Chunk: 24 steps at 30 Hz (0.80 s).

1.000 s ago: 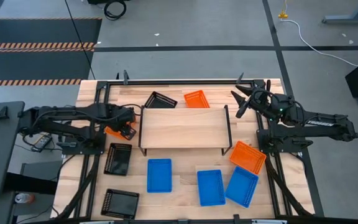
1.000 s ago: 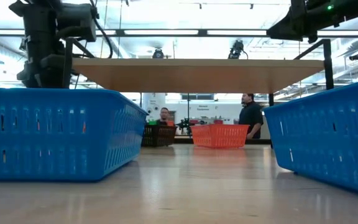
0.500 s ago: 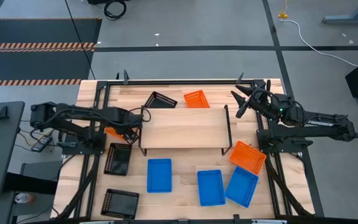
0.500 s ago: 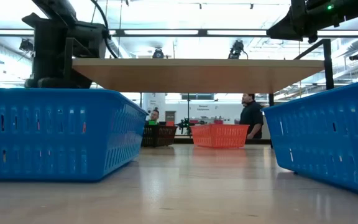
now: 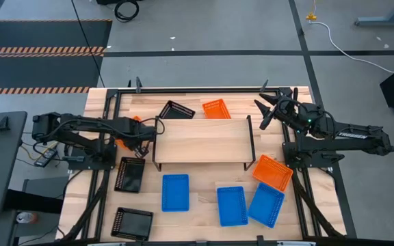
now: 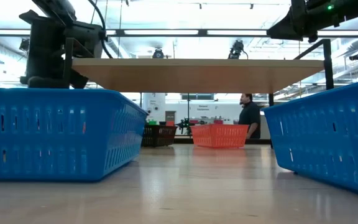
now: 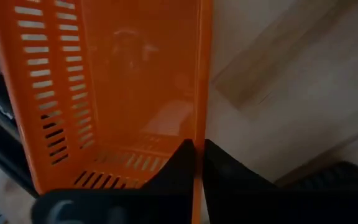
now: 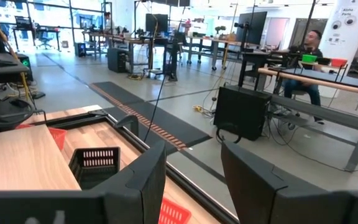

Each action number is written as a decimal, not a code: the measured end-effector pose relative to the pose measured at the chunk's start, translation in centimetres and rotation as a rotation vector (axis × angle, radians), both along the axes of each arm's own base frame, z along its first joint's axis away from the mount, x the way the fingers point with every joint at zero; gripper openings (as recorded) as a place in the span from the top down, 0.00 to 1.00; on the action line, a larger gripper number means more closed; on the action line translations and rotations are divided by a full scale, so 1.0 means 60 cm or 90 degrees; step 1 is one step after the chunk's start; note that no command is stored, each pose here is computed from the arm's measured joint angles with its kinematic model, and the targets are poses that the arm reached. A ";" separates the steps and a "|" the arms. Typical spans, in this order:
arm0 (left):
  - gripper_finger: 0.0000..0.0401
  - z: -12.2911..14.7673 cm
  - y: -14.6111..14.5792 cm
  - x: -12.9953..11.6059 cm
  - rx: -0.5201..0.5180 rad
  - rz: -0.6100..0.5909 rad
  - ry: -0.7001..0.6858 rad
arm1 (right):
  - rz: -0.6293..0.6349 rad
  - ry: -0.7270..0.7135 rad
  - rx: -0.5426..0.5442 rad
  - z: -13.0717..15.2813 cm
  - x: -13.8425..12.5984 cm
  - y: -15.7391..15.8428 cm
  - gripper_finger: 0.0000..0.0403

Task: Stack baskets on shelf by color
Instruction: Put the top left orange bin on the shelf

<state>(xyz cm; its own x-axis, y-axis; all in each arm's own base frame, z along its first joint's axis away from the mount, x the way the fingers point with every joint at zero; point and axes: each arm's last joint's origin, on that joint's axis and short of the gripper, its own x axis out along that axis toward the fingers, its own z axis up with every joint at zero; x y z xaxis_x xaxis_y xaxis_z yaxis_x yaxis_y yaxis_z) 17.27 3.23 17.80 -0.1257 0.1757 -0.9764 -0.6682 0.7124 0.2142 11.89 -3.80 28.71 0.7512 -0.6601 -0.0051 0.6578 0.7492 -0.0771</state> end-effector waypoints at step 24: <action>0.97 0.287 0.047 -0.030 0.236 0.058 -0.162 | 0.000 -0.005 -0.005 0.002 -0.004 0.001 0.60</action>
